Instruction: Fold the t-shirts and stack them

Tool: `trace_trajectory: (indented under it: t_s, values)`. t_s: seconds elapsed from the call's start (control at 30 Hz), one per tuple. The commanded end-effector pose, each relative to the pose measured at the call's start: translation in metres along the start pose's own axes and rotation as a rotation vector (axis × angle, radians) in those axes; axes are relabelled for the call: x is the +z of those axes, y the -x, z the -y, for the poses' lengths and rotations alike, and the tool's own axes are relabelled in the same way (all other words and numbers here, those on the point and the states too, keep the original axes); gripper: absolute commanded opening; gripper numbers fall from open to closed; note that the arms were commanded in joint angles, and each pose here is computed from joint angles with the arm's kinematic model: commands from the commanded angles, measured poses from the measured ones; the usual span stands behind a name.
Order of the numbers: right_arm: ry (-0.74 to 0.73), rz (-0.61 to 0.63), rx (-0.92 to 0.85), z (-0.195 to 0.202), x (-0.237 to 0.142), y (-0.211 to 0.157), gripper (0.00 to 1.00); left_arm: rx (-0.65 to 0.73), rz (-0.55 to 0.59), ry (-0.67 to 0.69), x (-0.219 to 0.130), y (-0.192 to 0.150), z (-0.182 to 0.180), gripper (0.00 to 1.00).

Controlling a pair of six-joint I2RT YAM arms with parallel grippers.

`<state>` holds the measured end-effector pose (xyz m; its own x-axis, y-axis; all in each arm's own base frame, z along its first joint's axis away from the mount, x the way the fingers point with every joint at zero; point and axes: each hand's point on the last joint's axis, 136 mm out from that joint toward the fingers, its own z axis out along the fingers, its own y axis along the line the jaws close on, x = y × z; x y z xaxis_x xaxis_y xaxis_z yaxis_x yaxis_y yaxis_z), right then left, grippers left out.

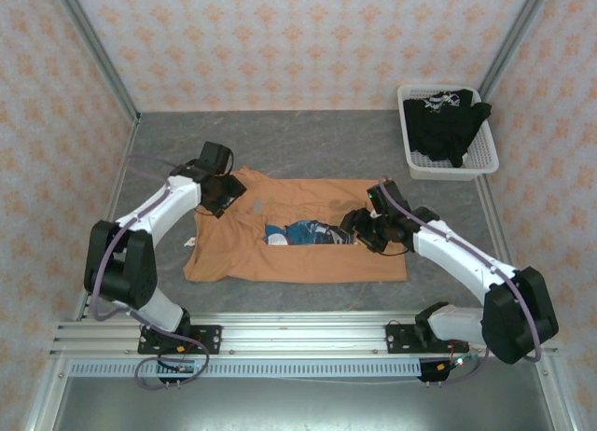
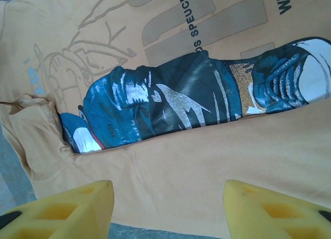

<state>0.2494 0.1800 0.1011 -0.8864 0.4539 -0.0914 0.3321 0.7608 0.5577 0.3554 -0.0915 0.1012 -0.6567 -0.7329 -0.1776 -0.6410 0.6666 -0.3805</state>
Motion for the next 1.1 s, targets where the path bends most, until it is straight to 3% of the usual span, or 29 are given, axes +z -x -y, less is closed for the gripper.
trace_trajectory:
  t_s: [0.0,0.17,0.4,0.97,1.07]
  values:
    - [0.02,0.011,-0.002,-0.008,0.001,0.006,0.58,0.026,-0.087,-0.001,0.018,-0.037,0.001,0.6]
    - [0.118,-0.001,-0.039,-0.033,-0.002,0.008,0.58,0.092,-0.132,0.008,0.04,-0.058,0.014,0.53]
    - [0.119,0.003,-0.048,-0.035,-0.007,0.009,0.58,0.154,-0.15,0.065,0.062,-0.061,0.013,0.38]
    - [0.106,0.01,-0.03,-0.029,-0.005,0.009,0.58,0.254,-0.181,0.144,0.074,-0.076,0.015,0.26]
    - [0.103,0.009,-0.03,-0.029,-0.005,0.009,0.58,0.271,-0.186,0.155,0.077,-0.076,0.015,0.18]
